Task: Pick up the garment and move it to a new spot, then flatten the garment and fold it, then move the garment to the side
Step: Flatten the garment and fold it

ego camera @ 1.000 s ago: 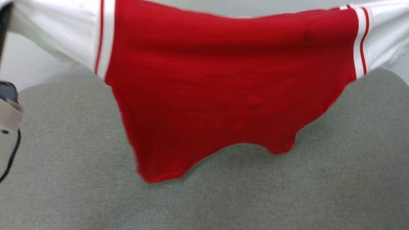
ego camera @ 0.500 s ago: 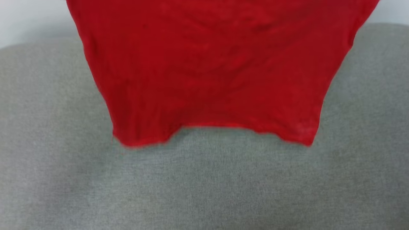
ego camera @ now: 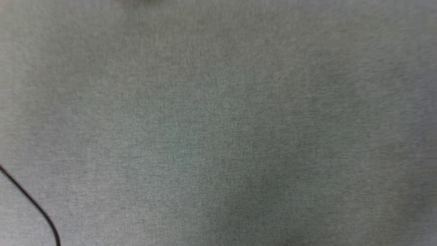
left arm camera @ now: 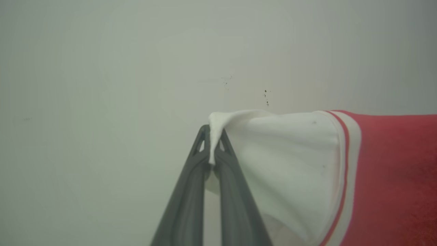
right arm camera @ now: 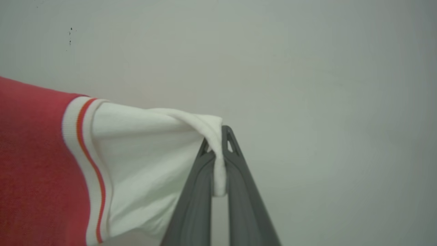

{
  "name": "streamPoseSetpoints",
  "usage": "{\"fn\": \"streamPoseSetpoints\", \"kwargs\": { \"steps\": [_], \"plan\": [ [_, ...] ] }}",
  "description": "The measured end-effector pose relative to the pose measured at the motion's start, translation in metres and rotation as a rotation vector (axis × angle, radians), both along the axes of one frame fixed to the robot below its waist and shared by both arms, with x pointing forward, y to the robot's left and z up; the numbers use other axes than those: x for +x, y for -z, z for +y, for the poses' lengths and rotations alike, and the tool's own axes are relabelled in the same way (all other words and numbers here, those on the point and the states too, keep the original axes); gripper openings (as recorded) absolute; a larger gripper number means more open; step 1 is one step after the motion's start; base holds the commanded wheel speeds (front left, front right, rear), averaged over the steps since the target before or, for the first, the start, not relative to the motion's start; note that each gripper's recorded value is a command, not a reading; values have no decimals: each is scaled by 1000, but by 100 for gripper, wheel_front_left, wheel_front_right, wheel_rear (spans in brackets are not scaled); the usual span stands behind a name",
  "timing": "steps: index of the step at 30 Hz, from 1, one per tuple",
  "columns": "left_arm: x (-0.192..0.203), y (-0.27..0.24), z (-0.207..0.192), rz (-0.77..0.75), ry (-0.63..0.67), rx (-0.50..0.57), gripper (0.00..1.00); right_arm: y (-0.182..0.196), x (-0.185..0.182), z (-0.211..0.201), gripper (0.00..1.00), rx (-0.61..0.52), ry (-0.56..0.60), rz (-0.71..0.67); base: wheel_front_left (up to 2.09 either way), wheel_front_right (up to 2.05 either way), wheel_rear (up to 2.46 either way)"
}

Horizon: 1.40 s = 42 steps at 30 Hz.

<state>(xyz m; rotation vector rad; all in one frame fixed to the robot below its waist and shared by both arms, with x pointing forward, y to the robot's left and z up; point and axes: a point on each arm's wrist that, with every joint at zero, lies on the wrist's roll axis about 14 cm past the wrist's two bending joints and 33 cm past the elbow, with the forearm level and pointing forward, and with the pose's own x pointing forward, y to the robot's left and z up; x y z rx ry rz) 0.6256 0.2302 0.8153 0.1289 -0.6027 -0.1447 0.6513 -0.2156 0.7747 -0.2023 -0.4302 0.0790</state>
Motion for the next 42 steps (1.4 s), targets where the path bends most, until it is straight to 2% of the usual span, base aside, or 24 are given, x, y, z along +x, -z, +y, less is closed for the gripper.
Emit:
{"fn": "streamPoseSetpoints", "kwargs": {
  "steps": [8, 14, 21, 30, 38, 42],
  "plan": [
    [57, 35, 5, 7, -28, -48, 0, 27, 55, 4, 0, 35, 23, -37, 0, 0, 0],
    [82, 89, -2, 99, -19, -35, 0, 86, 81, 18, 0, 21, 12, 75, 0, 0, 0],
    [79, 175, -15, 287, 15, -15, 0, 161, 75, 25, 0, 7, -7, 256, 0, 0, 0],
    [15, 269, -28, 511, 53, -11, 0, 243, 22, 30, 0, 37, -46, 513, 0, 0, 0],
    [-78, 327, -28, 715, 73, -21, 0, 303, -67, 15, 0, 111, -69, 757, 0, 0, 0],
    [-129, 352, -23, 817, 64, -19, 0, 325, -118, -3, 0, 106, -65, 859, 0, 0, 0]
  ]
}}
